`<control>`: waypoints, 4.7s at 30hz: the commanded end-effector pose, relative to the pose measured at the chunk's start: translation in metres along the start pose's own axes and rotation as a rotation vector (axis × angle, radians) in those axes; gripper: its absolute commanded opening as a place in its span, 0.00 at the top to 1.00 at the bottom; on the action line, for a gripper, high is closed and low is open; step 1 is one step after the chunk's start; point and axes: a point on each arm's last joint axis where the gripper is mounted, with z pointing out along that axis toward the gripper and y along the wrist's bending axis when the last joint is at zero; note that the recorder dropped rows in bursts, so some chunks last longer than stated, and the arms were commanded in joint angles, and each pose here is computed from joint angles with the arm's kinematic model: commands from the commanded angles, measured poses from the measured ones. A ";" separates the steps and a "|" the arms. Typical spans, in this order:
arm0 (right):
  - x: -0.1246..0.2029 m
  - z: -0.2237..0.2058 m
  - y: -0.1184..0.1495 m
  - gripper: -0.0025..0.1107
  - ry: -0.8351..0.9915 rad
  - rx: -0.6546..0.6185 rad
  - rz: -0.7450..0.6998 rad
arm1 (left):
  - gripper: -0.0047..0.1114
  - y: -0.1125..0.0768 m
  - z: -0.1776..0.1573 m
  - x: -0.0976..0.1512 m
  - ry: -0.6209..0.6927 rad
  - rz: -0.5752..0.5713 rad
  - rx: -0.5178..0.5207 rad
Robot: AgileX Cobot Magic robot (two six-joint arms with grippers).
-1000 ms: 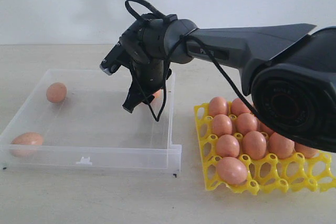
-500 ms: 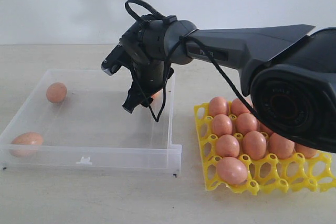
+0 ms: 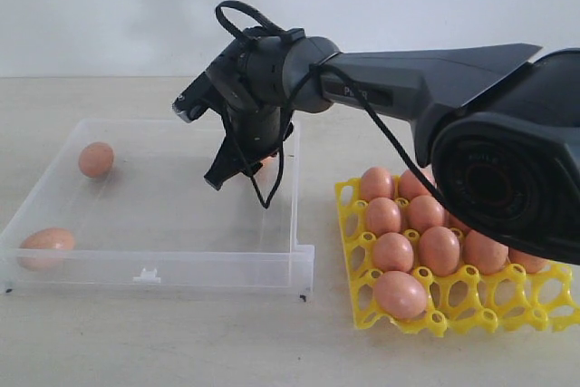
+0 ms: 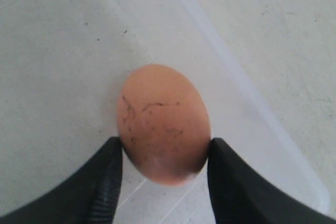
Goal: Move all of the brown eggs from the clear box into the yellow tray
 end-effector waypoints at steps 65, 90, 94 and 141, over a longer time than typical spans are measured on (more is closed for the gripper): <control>-0.052 -0.016 0.049 0.57 -0.208 -0.414 -0.297 | 1.00 0.002 0.000 0.001 0.007 0.204 -0.018; -0.073 -0.002 0.056 0.29 -0.427 -0.144 -0.438 | 1.00 0.002 0.000 0.001 0.005 0.204 -0.018; -0.071 0.006 0.059 0.29 -0.419 -0.165 -0.378 | 1.00 0.002 0.000 0.001 0.007 0.204 -0.018; -0.067 0.037 0.071 0.33 -0.361 -0.342 0.492 | 1.00 0.002 0.000 0.001 0.006 0.204 -0.018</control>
